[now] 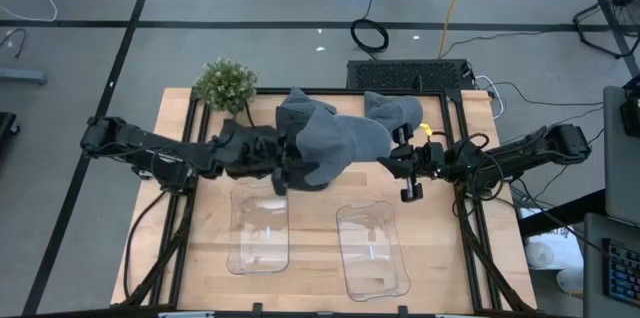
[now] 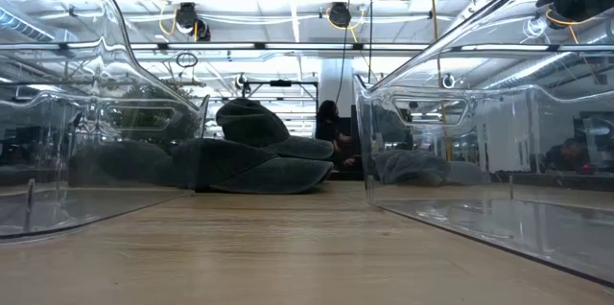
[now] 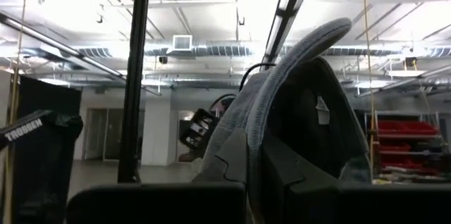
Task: Pick & Place hat
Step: Put the bottom right gray cap into the left transparent bin
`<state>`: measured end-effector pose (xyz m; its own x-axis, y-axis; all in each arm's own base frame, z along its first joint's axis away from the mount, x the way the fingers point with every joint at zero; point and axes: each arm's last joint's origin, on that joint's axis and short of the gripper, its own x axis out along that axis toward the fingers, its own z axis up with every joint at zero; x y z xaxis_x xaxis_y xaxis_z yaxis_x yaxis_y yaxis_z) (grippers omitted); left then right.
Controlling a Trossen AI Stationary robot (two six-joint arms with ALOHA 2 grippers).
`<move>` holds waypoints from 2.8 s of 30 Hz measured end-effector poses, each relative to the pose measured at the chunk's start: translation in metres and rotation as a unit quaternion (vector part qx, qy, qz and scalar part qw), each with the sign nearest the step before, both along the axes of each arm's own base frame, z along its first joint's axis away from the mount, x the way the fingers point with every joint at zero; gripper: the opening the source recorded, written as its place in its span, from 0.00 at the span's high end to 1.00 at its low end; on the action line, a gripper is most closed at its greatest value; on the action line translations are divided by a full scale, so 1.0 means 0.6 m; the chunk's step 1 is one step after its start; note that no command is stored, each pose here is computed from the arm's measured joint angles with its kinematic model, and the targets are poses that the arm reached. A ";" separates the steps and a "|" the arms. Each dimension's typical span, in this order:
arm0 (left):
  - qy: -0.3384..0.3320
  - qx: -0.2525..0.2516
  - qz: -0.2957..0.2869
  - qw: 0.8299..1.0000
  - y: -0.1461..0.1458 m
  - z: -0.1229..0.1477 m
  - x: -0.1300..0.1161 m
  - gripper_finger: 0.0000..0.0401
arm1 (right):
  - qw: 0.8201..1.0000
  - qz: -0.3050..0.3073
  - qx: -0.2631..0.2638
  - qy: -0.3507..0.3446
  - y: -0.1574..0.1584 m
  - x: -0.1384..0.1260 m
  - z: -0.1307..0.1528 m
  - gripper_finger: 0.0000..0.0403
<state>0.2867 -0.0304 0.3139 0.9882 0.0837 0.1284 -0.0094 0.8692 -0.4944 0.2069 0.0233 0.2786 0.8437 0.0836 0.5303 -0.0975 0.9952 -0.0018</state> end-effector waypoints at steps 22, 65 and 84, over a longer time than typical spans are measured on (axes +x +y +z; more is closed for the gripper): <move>-0.073 -0.025 -0.089 0.993 -0.010 0.013 0.006 0.42 | 1.000 -0.015 0.014 0.021 0.010 0.002 -0.005 1.00; 0.270 0.026 -0.172 0.947 -0.059 0.177 -0.071 0.99 | 0.950 -0.042 0.133 0.281 0.005 0.048 -0.037 0.44; 0.297 0.114 -0.392 0.863 -0.103 0.123 0.032 0.99 | 0.890 0.289 0.162 0.314 -0.005 0.147 -0.053 0.42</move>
